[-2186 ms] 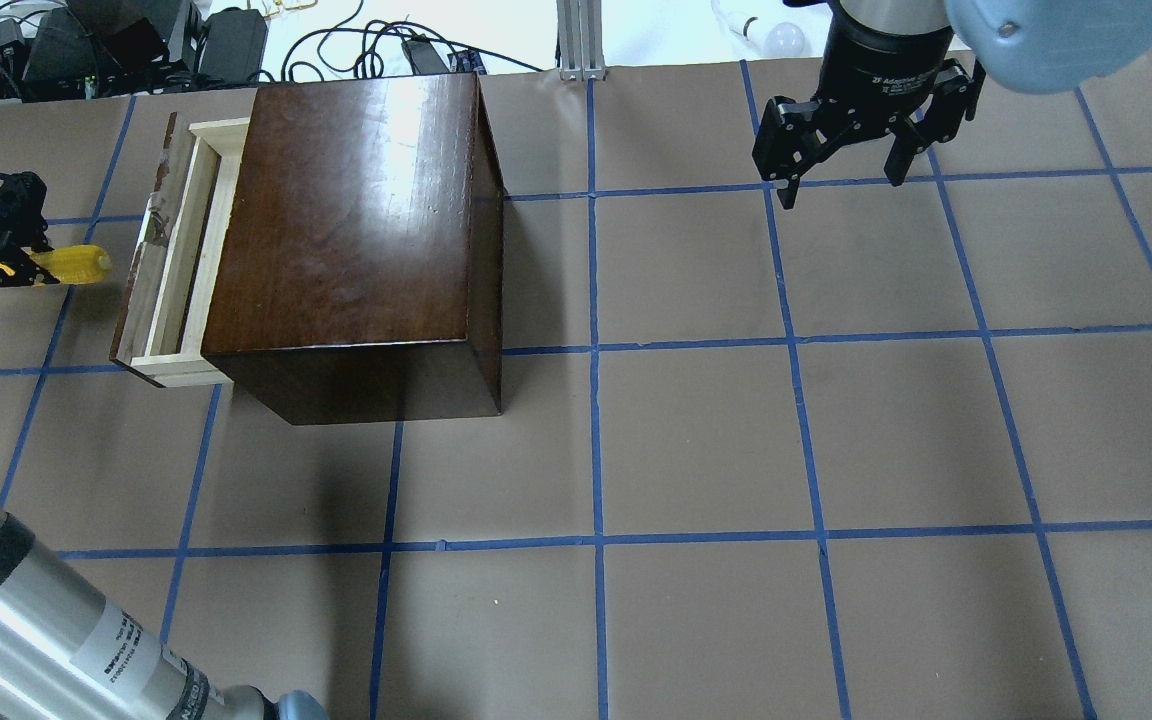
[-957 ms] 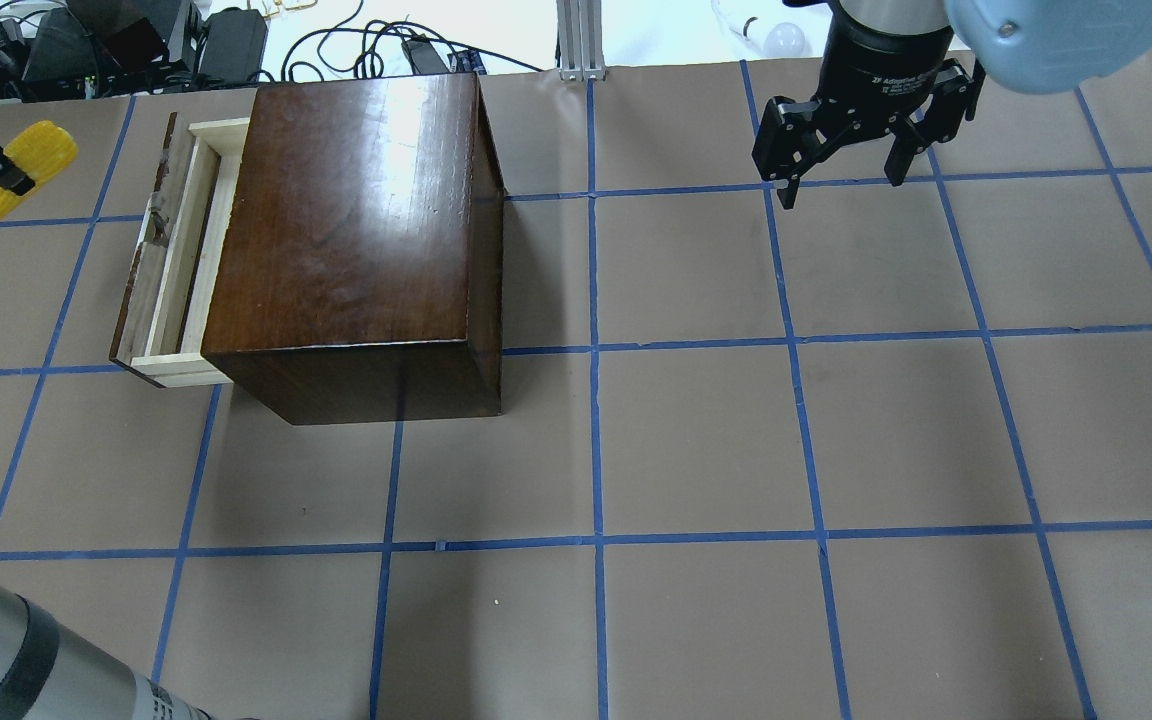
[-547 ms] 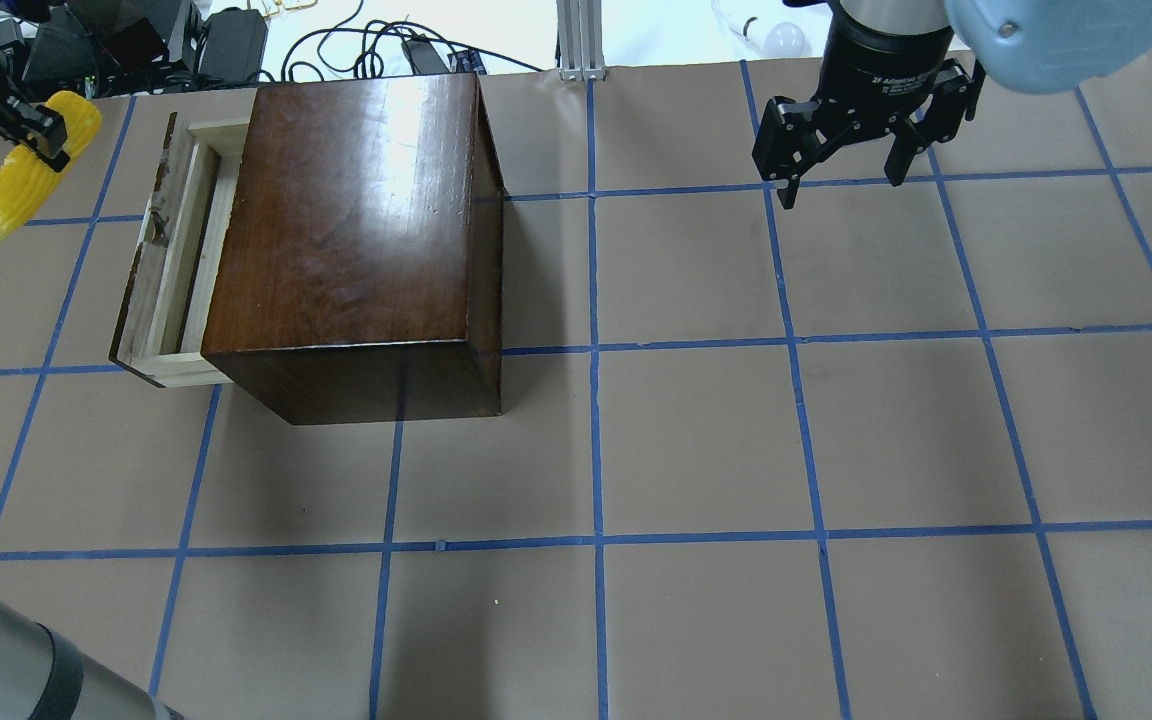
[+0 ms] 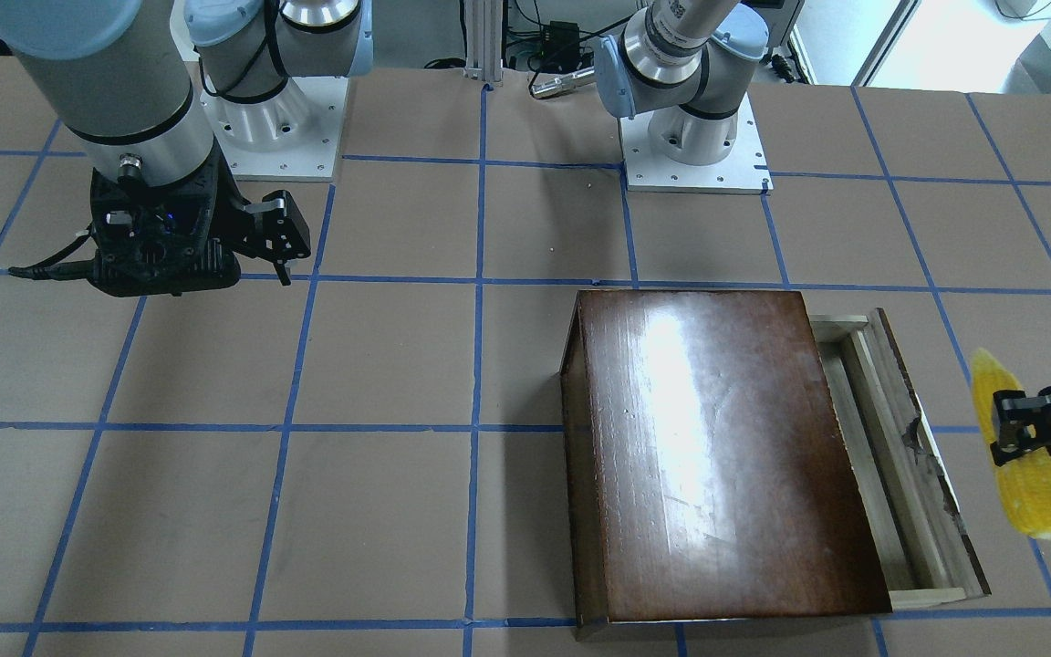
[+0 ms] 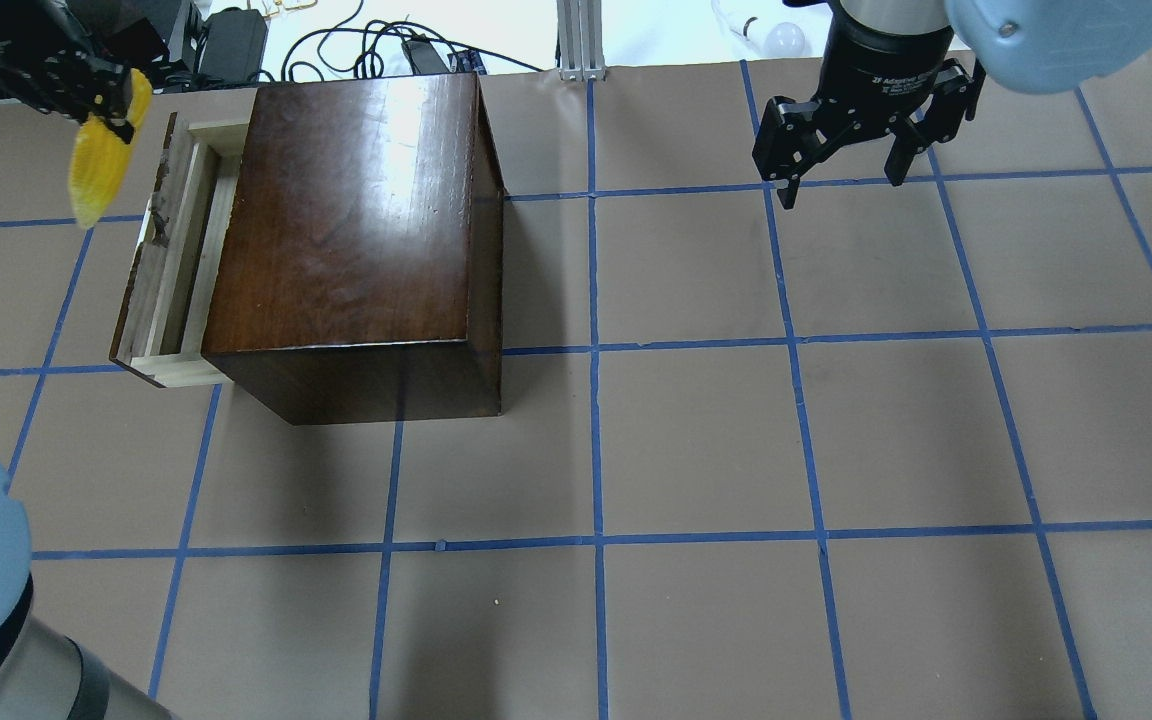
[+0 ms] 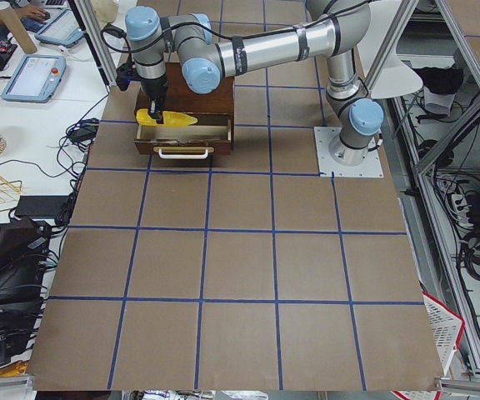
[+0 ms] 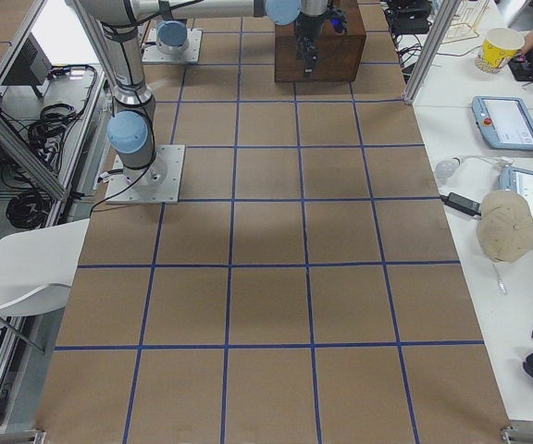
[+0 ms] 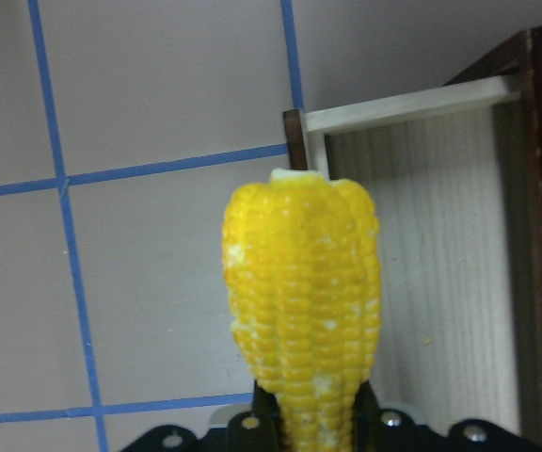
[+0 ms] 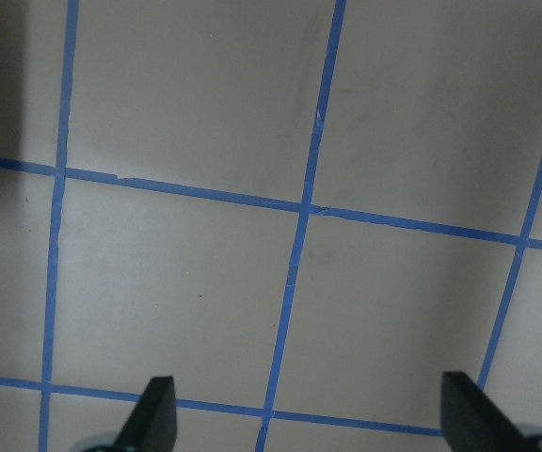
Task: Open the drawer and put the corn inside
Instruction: 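Carry the corn over the open drawer and release it inside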
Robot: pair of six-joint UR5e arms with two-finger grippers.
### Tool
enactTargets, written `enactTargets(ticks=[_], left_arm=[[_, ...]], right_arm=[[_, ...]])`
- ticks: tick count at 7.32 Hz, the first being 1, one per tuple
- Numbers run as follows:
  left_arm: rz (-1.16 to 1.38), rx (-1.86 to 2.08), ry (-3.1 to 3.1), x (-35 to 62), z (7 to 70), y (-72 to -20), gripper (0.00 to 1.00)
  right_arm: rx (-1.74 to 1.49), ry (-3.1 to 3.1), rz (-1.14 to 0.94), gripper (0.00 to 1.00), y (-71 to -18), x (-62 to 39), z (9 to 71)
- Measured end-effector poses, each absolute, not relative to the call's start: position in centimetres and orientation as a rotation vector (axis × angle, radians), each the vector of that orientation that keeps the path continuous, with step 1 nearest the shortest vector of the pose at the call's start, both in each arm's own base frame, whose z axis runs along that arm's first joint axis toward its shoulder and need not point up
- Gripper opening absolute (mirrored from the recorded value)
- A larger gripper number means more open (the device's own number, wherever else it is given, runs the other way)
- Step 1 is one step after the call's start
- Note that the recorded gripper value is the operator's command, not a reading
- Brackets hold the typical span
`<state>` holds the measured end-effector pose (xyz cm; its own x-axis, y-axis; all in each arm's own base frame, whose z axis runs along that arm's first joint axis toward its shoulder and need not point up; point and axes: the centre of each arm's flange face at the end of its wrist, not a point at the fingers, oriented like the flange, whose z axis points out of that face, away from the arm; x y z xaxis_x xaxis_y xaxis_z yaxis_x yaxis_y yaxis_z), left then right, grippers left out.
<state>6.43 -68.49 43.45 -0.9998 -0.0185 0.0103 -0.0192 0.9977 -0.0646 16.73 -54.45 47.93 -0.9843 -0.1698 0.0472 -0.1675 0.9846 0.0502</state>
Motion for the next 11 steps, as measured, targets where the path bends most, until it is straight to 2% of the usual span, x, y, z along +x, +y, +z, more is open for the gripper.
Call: enactTargets(ticks=[5,7,8,9,10,11], left_arm=[[0.029,-0.077,-3.089,6.1,38.1,-68.4,0.11],[0.013,-0.07,-3.088,6.7,37.1,-67.8,0.14],[0.007,-0.067,-3.087,6.8,36.8,-67.7,0.22],[0.003,-0.066,-3.087,6.8,36.7,-67.6,0.54],[-0.001,-0.063,-3.086,6.9,36.7,-67.6,0.69],[-0.01,-0.058,-3.084,7.0,36.9,-67.4,0.7]], right_arm=[[0.26,-3.078,-0.071,1.0,-54.5,16.7,47.9],[0.261,-3.078,-0.071,1.0,-54.5,16.7,47.9],[0.262,-3.078,-0.071,1.0,-54.5,16.7,47.9],[0.262,-3.078,-0.071,1.0,-54.5,16.7,47.9],[0.262,-3.078,-0.071,1.0,-54.5,16.7,47.9],[0.262,-3.078,-0.071,1.0,-54.5,16.7,47.9]])
